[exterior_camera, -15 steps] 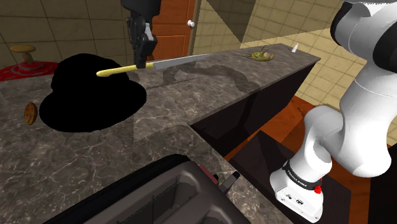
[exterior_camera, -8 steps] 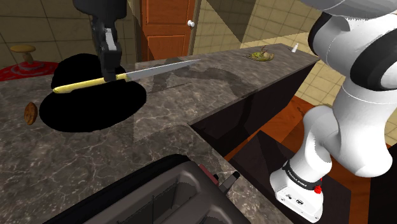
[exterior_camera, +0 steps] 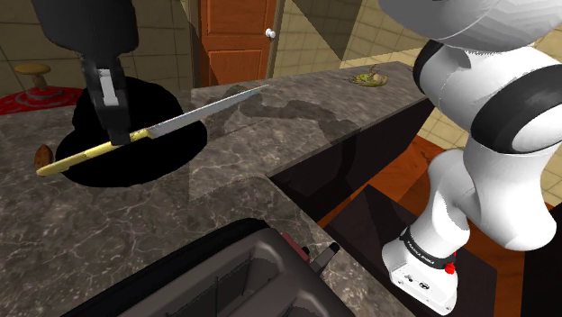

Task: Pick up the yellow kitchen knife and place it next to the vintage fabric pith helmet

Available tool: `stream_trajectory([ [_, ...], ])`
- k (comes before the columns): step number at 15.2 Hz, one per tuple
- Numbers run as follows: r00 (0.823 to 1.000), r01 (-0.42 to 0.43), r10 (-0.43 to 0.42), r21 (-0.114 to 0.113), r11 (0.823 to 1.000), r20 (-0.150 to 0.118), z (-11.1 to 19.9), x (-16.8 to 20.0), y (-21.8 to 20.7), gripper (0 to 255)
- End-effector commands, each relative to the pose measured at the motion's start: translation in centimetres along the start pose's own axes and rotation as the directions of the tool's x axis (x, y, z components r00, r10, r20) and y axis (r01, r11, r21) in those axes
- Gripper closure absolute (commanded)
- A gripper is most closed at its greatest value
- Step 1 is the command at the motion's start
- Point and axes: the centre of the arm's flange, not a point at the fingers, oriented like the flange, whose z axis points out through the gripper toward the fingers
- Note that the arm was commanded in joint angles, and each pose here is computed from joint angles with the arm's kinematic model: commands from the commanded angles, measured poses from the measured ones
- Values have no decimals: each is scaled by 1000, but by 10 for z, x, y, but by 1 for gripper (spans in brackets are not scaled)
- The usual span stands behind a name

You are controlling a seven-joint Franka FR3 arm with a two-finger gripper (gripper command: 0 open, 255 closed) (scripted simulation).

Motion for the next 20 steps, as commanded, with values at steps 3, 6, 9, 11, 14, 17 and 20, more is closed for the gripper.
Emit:
stream_trajectory([
  [3, 1000, 0, 0, 0, 1000, -1, 21, -1, -1, 255],
  [6, 1000, 0, 0, 0, 1000, -1, 37, -2, -2, 255],
  [9, 1000, 0, 0, 0, 1000, -1, 52, -2, -3, 255],
  [11, 1000, 0, 0, 0, 1000, -1, 63, -3, -4, 255],
  [14, 1000, 0, 0, 0, 1000, -1, 79, -4, -5, 255],
  [17, 1000, 0, 0, 0, 1000, -1, 94, -4, -6, 255],
  [20, 1000, 0, 0, 0, 1000, -1, 110, -5, -7, 255],
])
